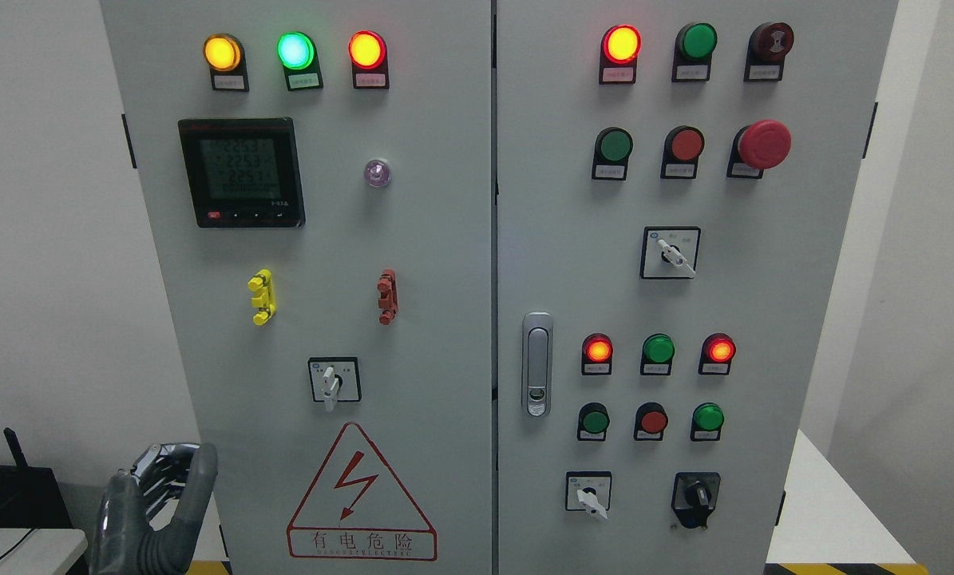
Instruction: Turn on light switch 1
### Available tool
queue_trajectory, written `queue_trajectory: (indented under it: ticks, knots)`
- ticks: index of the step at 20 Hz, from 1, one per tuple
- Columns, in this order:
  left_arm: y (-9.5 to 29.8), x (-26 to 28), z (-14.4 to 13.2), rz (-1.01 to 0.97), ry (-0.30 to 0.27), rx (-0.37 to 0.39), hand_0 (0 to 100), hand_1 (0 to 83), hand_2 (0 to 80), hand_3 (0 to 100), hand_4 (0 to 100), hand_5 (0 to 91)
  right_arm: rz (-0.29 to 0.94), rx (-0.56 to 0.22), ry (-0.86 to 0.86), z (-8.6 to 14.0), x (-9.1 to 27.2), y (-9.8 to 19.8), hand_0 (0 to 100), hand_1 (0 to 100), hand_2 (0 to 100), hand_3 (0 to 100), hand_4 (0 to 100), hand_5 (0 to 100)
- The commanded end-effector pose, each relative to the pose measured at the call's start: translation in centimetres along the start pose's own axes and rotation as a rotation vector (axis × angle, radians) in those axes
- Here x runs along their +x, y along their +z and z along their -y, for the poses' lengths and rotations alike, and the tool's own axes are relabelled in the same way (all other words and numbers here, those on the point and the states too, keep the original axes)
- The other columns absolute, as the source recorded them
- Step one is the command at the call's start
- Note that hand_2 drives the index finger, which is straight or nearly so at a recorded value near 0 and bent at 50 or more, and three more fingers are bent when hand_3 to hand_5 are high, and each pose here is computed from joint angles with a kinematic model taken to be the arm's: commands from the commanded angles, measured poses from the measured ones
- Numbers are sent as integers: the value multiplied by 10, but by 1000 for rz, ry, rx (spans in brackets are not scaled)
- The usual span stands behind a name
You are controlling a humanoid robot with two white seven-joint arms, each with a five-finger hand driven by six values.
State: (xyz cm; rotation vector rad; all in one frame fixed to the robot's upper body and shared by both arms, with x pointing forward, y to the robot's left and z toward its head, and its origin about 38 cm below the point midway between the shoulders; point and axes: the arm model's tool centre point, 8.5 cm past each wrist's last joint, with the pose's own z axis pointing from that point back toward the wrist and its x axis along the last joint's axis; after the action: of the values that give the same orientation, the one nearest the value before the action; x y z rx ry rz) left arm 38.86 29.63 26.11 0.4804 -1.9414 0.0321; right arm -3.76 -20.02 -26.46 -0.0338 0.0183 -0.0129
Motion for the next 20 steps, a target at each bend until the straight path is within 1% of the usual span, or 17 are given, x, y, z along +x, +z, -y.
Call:
queue_trajectory:
  ticks: [1,4,5,10,14,18,20]
  knots:
    - [-1,23,46,37,43,-71,191,349,530,726,744,642,0,2,-8,0,0,0,120,389,0,0,0,0]
    - [-2,27,54,26,-1,-39,189,356,538,732,748,646,0,2,-8,0,0,0,120,389,0,0,0,0]
    - [-4,31,57,23,-5,-27,189,358,539,733,749,647,0,2,-8,0,0,0,120,389,0,0,0,0]
    - [-6,40,75,-4,16,-24,181,389,549,734,754,650,-1,3,-8,-1,0,0,120,389,0,0,0,0]
    - [-5,44,81,-12,-23,-9,170,406,550,734,754,650,0,2,-8,0,0,0,120,389,0,0,0,0]
    - [-4,43,83,-24,-17,12,160,411,551,734,755,648,-1,3,-8,-1,0,0,120,389,0,0,0,0]
    - [-5,44,83,-42,-21,34,158,413,552,734,754,646,-1,3,-8,-1,0,0,120,389,0,0,0,0]
